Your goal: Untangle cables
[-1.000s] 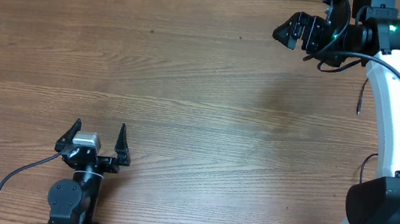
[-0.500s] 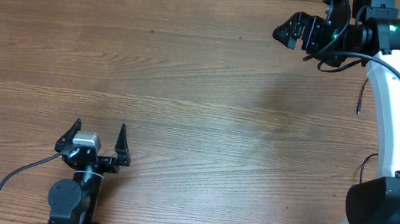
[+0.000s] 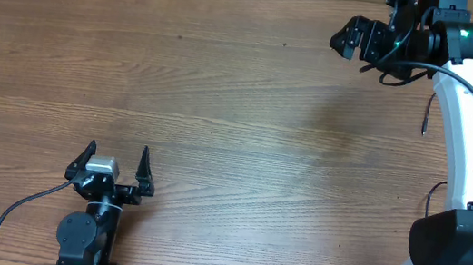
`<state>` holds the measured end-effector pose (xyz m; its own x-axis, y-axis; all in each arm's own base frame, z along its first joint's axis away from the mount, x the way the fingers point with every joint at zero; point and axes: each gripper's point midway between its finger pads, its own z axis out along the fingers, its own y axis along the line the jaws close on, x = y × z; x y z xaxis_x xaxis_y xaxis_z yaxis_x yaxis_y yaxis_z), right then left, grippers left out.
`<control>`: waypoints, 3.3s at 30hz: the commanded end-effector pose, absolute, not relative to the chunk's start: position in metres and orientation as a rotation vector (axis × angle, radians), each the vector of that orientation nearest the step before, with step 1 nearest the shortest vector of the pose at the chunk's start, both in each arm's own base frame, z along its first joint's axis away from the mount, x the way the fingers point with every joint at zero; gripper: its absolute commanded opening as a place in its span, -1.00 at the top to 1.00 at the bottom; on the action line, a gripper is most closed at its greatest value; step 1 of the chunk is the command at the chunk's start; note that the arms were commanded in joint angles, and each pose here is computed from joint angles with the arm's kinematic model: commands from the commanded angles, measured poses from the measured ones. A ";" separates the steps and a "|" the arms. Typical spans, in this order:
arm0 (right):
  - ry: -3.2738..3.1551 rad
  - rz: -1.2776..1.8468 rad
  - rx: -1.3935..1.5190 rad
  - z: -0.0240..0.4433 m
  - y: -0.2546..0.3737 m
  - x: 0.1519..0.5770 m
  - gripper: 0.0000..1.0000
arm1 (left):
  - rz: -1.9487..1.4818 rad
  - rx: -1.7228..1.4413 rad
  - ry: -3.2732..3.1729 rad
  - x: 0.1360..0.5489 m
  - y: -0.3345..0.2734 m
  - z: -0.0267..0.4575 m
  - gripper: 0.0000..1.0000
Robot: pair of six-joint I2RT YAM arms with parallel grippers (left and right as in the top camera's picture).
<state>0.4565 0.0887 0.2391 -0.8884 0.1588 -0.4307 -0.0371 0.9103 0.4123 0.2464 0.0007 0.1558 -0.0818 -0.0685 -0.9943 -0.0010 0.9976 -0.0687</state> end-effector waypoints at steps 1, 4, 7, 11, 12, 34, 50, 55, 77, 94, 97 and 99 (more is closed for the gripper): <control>2.527 0.516 0.067 0.262 0.084 0.459 -1.00 | -0.028 -0.045 1.647 0.246 0.004 0.156 -0.99; 2.490 0.515 0.058 0.277 0.084 0.455 -1.00 | -0.028 -0.045 1.647 0.246 0.004 0.156 -0.99; 2.451 0.497 0.056 0.294 0.081 0.449 -1.00 | -0.028 -0.045 1.647 0.246 0.004 0.156 -0.99; 2.346 0.426 0.059 0.323 0.071 0.448 -1.00 | -0.028 -0.045 1.647 0.246 0.004 0.156 -0.99; 2.309 0.425 0.050 0.330 0.071 0.450 -1.00 | -0.028 -0.045 1.647 0.246 0.004 0.156 -0.99; 1.708 0.397 -0.032 0.243 0.059 0.341 -1.00 | -0.028 -0.045 1.647 0.246 0.004 0.156 -0.99; 1.569 0.331 0.017 0.181 0.040 0.264 -1.00 | -0.028 -0.045 1.647 0.246 0.004 0.156 -0.99; 1.663 0.325 0.034 0.158 0.038 0.257 -1.00 | -0.028 -0.045 1.647 0.246 0.004 0.156 -0.99; 1.597 0.297 0.049 0.171 0.032 0.244 -1.00 | -0.028 -0.045 1.647 0.246 0.004 0.156 -0.99; 1.595 0.256 0.090 0.170 0.023 0.245 -1.00 | -0.028 -0.045 1.647 0.246 0.004 0.156 -0.99; 1.595 0.256 0.090 0.170 0.023 0.245 -1.00 | -0.028 -0.045 1.647 0.246 0.004 0.156 -0.99; 1.595 0.256 0.090 0.170 0.023 0.245 -1.00 | -0.028 -0.045 1.647 0.246 0.004 0.156 -1.00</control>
<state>0.2451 0.0255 0.1727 -0.0493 0.2209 -0.9740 -0.1138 0.9676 0.2252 0.2463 0.0007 0.1564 -0.0796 -0.0685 -0.9945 -0.0008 0.9976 -0.0686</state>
